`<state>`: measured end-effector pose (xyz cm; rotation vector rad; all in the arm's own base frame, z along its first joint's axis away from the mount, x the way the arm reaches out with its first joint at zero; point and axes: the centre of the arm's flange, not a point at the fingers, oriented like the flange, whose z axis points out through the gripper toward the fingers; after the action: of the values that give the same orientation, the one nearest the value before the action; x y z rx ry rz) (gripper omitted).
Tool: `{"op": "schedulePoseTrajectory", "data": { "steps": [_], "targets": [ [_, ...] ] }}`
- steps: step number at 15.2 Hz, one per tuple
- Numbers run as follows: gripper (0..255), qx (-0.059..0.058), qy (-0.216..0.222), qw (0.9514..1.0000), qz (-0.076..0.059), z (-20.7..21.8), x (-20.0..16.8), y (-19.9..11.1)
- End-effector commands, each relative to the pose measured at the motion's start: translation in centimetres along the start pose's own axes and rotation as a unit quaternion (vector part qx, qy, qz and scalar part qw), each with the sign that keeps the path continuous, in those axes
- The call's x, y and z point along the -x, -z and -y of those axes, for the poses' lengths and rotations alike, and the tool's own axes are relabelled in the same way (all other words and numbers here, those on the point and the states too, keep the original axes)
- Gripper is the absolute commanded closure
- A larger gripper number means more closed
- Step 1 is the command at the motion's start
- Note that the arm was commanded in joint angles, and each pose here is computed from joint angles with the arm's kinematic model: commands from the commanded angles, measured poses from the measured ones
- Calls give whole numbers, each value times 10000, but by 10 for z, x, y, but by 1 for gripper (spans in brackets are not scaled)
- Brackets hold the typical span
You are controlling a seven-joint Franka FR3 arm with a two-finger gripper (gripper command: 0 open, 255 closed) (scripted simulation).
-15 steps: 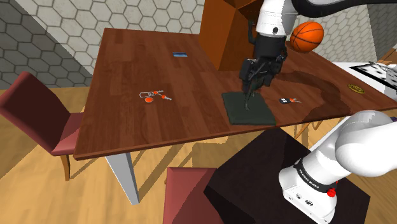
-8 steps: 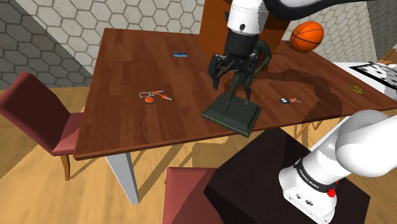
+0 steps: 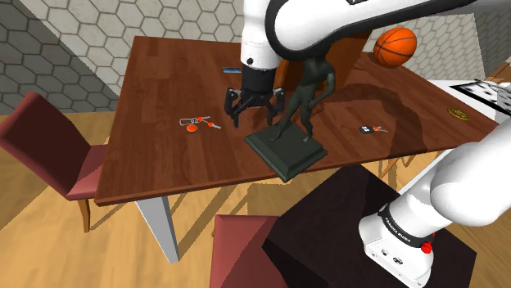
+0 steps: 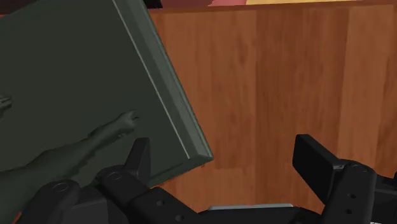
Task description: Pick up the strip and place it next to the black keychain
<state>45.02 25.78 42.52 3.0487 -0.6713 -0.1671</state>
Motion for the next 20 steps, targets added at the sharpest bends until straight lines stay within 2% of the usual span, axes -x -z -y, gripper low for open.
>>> {"op": "schedulePoseTrajectory", "data": {
  "steps": [1,7,14,20],
  "targets": [
    [0,-20,-163,9999,-38,20,-11,-7],
    [0,-117,-589,9979,-221,84,-45,-23],
    [0,-229,-1084,9929,-434,156,-92,-38],
    [0,-229,-1086,9929,-435,157,-94,-64]
  ]
}}
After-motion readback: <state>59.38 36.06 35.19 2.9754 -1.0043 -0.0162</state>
